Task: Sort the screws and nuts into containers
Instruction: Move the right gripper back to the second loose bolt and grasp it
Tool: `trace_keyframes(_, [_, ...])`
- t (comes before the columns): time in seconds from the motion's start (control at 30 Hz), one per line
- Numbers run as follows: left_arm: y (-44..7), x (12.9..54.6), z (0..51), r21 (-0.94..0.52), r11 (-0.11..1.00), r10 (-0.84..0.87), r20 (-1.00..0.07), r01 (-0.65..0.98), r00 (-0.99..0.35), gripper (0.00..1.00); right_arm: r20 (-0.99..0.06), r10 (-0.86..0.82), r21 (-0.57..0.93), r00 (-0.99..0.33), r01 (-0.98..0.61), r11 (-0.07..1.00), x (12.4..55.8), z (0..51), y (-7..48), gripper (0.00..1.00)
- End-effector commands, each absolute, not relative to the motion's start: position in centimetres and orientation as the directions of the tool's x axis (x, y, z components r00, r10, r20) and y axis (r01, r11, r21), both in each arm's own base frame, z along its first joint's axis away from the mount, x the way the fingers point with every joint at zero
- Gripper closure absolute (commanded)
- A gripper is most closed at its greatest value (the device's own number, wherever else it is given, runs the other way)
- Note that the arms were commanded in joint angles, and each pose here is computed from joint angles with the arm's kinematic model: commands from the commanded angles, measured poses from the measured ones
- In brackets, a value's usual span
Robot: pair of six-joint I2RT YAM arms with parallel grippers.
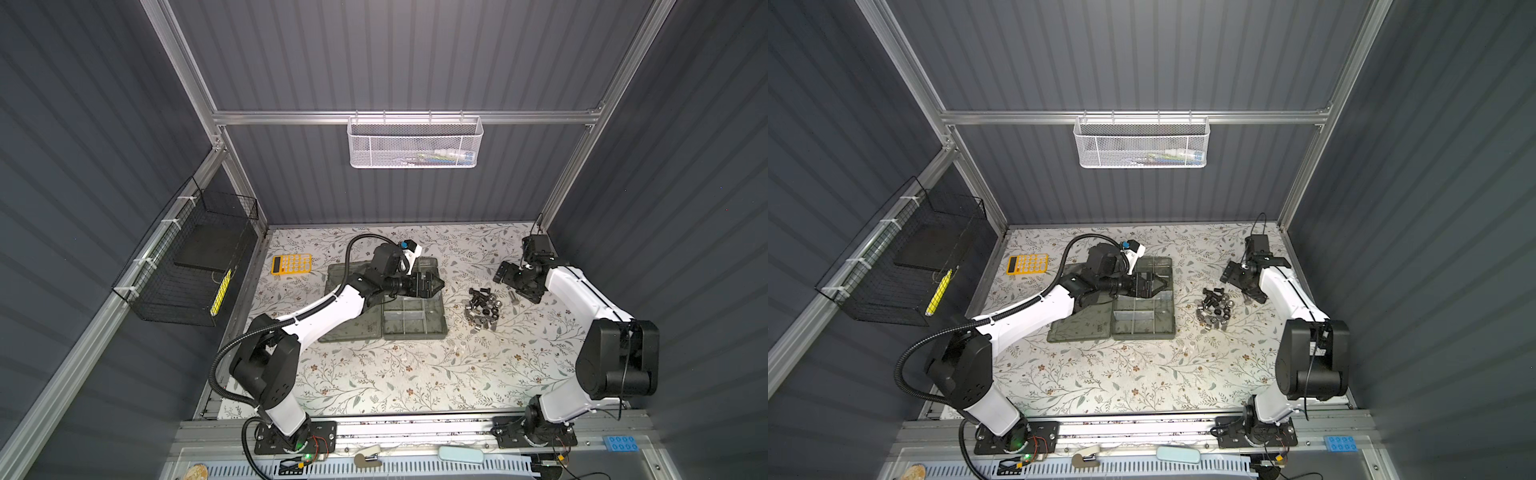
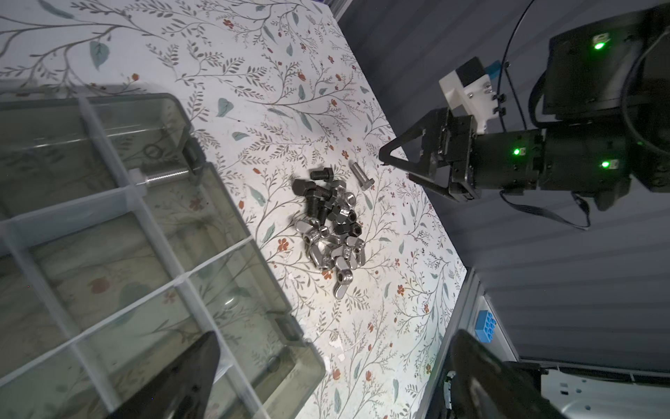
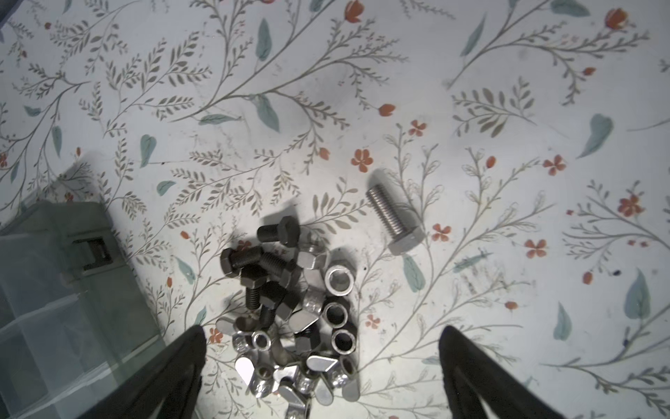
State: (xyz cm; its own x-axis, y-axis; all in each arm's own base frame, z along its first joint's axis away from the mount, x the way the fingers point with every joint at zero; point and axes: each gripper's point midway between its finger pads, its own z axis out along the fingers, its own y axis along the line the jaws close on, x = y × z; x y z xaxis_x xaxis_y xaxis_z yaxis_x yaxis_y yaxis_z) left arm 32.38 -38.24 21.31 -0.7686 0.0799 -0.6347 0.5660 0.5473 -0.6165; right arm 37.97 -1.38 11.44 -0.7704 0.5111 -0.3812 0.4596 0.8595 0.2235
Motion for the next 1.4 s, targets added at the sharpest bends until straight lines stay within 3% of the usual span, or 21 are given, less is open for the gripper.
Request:
trace_keyframes(0.0, [-40.7, 32.6, 23.0, -0.626, 0.49, 0.089, -0.657, 0.607, -0.749, 0.0, -0.363, 0.534, 0.249, -0.763, 0.473, 0.845, 38.2, 10.4, -2.2, 0.03])
trace_keyframes(0.33, [-44.9, 32.9, 23.7, -0.653, 0.418, 0.086, -0.663, 0.631, -0.743, 0.0, -0.274, 0.513, 0.149, -0.814, 0.491, 0.859, 38.7, 6.2, -4.0, 0.28])
trace_keyframes(0.93, [-46.8, 33.2, 22.2, -0.691, 0.386, 0.095, -0.629, 0.611, -0.772, 0.0, -0.22, 0.465, 0.004, -0.858, 0.476, 0.88, 38.9, 2.6, -6.0, 0.43])
trace_keyframes(1.37, [-46.2, 32.9, 21.3, -0.678, 0.421, 0.119, -0.617, 0.602, -0.778, 0.0, -0.197, 0.451, 0.009, -0.871, 0.458, 0.889, 39.4, 1.6, -5.7, 0.64])
